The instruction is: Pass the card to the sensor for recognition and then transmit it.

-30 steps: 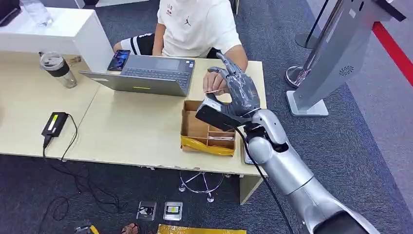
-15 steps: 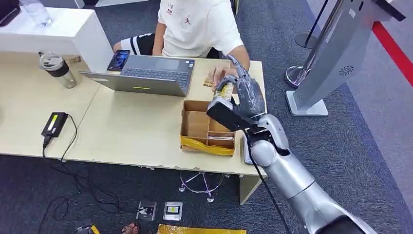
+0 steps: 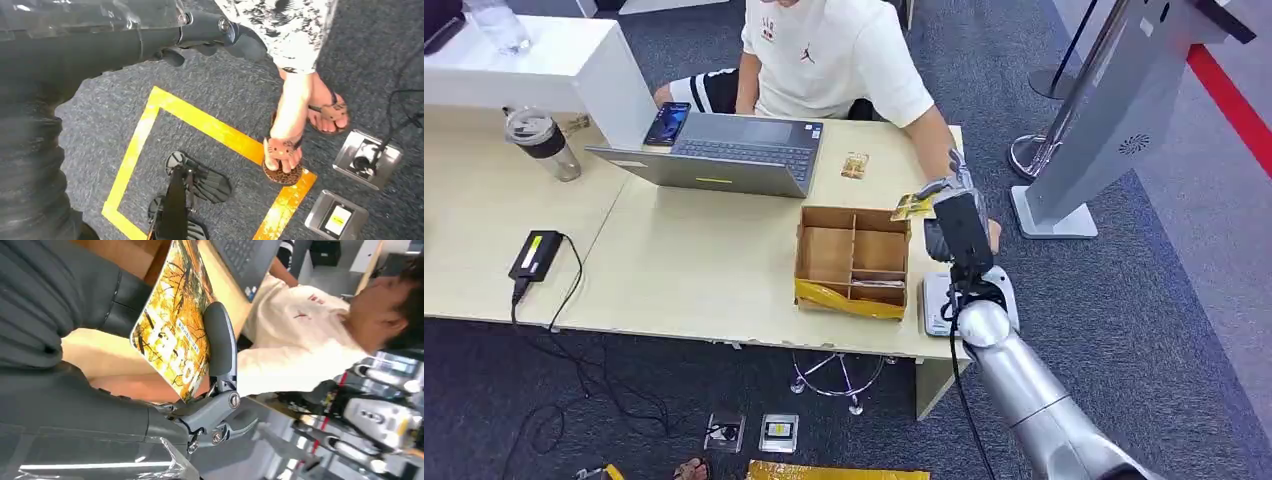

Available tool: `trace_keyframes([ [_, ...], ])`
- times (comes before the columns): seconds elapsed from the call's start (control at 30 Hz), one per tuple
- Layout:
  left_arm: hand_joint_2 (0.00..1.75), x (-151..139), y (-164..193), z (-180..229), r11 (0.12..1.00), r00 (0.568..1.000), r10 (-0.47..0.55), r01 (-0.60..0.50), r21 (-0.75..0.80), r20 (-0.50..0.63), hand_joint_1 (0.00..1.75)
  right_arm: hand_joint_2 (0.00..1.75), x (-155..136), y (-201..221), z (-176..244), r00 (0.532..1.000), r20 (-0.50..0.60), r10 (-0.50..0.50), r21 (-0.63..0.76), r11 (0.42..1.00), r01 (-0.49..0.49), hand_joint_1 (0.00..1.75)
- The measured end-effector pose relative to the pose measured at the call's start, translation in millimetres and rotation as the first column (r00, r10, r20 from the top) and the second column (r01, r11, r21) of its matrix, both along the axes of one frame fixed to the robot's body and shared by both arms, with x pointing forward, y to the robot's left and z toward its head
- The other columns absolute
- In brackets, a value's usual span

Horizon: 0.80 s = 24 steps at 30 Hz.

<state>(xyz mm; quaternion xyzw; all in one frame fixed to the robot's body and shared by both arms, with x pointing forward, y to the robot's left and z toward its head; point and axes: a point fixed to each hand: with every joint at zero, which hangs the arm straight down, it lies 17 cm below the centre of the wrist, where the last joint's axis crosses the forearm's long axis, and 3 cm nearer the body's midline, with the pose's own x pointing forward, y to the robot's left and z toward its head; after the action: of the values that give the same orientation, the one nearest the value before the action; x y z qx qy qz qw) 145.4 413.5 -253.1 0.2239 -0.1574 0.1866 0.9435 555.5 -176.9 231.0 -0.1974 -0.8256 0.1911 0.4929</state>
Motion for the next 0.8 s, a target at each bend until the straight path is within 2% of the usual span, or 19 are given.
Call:
trace_keyframes([
  [0.23, 1.75, -6, -5, -1, 1.0, 0.999, 0.031, -0.031, 0.005, -0.022, 0.0, 1.75, 3, -15, -32, 0.996, -0.085, -0.019, 0.05, 0.998, 0.024, 1.75],
  [0.5, 1.75, -18, -16, -2, 0.995, 0.993, 0.101, -0.098, 0.035, -0.066, 0.0, 1.75, 0, -1, -54, 0.991, -0.131, 0.007, 0.102, 0.995, 0.007, 1.75],
  [0.8, 1.75, -30, -36, -4, 0.99, 0.982, 0.137, -0.133, 0.043, -0.127, 0.0, 1.75, -7, 5, -87, 0.984, -0.175, -0.007, 0.11, 0.994, 0.027, 1.75],
])
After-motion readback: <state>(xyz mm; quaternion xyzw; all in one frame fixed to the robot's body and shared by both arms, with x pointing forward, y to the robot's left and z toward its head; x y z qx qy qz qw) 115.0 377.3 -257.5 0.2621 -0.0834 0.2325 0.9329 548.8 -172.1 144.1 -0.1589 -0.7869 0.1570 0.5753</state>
